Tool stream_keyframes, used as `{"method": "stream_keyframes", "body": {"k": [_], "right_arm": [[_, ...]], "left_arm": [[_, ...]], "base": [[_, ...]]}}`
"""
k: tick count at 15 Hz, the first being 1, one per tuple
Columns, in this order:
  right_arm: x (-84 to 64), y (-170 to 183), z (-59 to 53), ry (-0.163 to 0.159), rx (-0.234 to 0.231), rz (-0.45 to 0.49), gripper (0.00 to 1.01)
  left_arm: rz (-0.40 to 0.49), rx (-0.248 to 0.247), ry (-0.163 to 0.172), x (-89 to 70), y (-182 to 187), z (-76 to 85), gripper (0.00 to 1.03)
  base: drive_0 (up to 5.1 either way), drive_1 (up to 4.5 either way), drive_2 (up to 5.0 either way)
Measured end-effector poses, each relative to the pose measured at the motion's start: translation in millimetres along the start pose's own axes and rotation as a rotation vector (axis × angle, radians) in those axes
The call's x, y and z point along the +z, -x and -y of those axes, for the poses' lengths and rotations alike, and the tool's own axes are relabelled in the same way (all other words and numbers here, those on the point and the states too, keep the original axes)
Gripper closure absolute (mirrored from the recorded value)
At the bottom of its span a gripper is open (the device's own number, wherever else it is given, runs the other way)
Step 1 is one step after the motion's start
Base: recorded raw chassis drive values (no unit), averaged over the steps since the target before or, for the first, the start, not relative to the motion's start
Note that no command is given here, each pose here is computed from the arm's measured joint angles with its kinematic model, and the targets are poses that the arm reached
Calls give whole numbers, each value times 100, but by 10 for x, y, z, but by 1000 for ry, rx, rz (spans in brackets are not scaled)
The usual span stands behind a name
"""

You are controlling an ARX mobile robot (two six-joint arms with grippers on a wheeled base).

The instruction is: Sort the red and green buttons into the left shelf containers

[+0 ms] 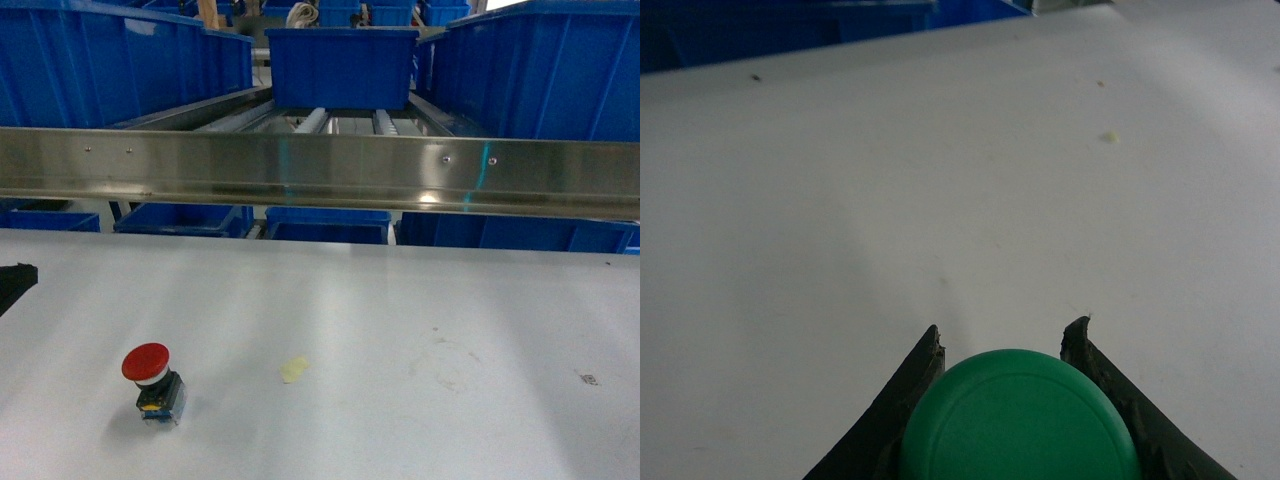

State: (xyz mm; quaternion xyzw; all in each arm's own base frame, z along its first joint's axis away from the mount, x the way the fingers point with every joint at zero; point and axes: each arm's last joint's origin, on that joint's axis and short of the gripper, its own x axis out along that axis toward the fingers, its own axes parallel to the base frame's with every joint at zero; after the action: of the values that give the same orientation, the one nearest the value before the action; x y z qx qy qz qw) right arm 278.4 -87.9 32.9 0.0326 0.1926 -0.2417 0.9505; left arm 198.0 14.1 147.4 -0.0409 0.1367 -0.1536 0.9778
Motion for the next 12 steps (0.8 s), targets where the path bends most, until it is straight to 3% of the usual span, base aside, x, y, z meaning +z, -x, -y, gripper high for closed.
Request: {"method": "stream_keyframes", "body": {"k": [4, 7, 9, 12], "right_arm": [[545, 447, -20, -26, 148, 200, 70], [977, 807, 80, -27, 269, 308, 70], [1144, 1009, 103, -15, 345, 337, 70], [1140, 1199, 93, 4, 425, 312, 70]], "left_arm": [[0, 0, 0, 0, 0, -1, 5], [0, 0, 0, 0, 0, -1, 5], [0, 0, 0, 0, 0, -1, 5], [0, 0, 0, 0, 0, -1, 5]], "base": [[0, 0, 0], [0, 0, 0], [0, 0, 0], [0, 0, 0]]}}
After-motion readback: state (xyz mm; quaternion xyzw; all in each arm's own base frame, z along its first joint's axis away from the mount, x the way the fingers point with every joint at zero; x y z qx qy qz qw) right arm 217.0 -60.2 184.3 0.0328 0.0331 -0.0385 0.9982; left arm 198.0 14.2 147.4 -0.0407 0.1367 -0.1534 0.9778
